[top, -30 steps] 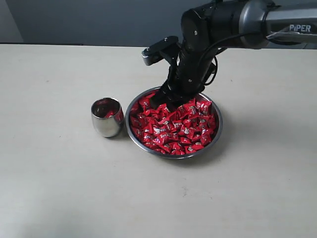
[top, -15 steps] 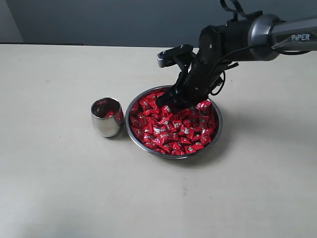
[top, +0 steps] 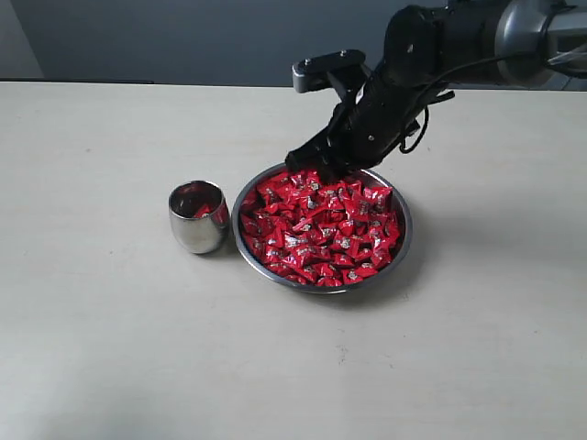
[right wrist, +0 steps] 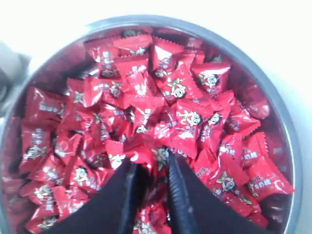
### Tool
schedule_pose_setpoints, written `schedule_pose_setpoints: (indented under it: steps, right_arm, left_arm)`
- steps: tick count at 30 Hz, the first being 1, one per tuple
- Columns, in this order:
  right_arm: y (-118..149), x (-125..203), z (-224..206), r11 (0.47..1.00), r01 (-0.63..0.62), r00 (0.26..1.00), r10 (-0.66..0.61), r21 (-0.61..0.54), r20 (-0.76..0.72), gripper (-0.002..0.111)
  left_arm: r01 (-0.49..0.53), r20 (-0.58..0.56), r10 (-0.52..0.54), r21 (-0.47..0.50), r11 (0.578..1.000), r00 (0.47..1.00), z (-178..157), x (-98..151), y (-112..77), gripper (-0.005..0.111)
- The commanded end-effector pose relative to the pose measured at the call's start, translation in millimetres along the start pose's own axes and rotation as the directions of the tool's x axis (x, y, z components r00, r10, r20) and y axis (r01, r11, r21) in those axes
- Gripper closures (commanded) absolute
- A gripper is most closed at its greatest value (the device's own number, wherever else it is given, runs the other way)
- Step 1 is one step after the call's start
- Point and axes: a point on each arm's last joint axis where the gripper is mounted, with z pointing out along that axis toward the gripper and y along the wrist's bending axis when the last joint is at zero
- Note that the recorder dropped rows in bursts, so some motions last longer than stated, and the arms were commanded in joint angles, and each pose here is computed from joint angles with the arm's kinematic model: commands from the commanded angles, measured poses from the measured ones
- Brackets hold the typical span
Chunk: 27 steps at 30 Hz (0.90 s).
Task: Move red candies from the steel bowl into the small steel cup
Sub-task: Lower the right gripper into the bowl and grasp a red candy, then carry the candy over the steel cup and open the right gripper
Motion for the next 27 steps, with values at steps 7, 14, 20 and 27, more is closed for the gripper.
schedule_pose_setpoints:
  steps: [7,14,20,27]
  right_arm:
    - [82.9,-13.9,-18.4,0.96,0.208,0.961,-0.166,-0.185,0.219,0.105]
    - [107.9,-23.4,5.3,0.945,0.251,0.95,-0.198,-0.21,0.242,0.105]
    - [112.2,-35.5,32.3,0.938,0.256,0.955,-0.209,-0.232,0.209,0.105]
    - [109.6,-38.9,44.5,0.94,0.272,0.953,-0.234,-0.206,0.193,0.073]
  left_arm:
    - [-0.002,0.019,0.002,0.006,1.0,1.0,-1.2,-3.3,-0.2,0.106]
    - [-0.002,0.019,0.002,0.006,1.0,1.0,-1.2,-3.3,-0.2,0.106]
    - [-0.002,0.019,0.002,0.006,1.0,1.0,-1.2,-3.3,-0.2,0.106]
    - [-0.002,0.019,0.002,0.006,1.0,1.0,-1.2,-3.3,-0.2,0.106]
